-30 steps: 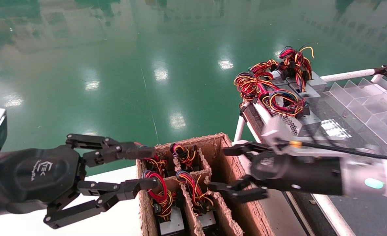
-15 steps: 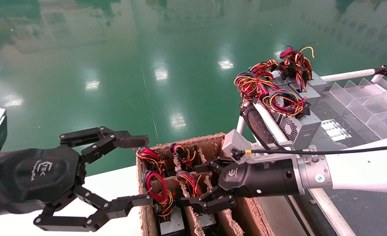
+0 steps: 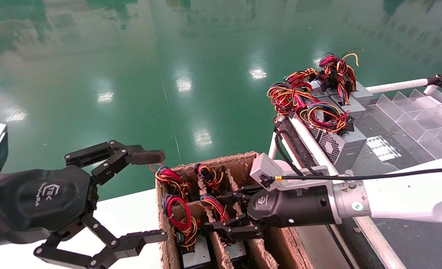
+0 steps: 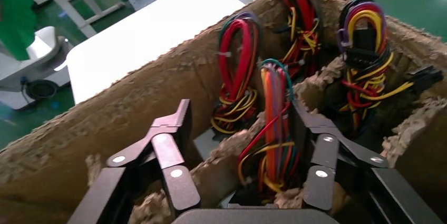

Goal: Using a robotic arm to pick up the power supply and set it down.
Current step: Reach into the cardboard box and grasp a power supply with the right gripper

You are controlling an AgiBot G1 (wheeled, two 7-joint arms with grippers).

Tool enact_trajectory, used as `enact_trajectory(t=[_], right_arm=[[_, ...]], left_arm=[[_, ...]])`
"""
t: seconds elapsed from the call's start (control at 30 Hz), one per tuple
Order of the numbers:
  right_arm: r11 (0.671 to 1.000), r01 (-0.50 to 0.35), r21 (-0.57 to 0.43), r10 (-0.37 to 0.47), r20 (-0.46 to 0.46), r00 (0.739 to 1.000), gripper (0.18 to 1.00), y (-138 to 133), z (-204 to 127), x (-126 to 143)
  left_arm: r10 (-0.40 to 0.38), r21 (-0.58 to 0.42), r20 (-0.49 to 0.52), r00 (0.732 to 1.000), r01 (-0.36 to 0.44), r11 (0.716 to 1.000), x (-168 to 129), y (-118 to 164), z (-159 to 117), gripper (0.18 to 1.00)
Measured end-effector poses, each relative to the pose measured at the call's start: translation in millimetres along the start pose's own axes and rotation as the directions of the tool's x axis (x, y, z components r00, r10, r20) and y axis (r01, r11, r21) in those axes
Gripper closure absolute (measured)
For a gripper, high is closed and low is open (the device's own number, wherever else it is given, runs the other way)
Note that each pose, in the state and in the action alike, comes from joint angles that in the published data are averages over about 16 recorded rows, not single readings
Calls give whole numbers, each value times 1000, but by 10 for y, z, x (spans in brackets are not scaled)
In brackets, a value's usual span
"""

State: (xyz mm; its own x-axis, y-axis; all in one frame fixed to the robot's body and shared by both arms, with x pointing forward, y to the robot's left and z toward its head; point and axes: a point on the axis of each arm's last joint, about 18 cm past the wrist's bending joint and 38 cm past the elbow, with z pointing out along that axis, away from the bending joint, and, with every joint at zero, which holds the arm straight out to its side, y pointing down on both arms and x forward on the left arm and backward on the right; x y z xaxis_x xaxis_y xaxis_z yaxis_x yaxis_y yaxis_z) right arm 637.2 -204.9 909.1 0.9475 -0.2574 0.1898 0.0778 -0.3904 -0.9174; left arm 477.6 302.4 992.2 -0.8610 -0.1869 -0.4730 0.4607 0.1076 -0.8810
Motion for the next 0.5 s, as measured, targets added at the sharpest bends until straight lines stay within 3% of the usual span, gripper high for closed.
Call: enact_trajectory(t=[0.5], right_arm=[[1000, 9, 10, -9, -25, 1000, 774, 30, 161, 90]], left_arm=[[0, 0, 0, 1000, 0, 1000, 0, 0, 0, 184]])
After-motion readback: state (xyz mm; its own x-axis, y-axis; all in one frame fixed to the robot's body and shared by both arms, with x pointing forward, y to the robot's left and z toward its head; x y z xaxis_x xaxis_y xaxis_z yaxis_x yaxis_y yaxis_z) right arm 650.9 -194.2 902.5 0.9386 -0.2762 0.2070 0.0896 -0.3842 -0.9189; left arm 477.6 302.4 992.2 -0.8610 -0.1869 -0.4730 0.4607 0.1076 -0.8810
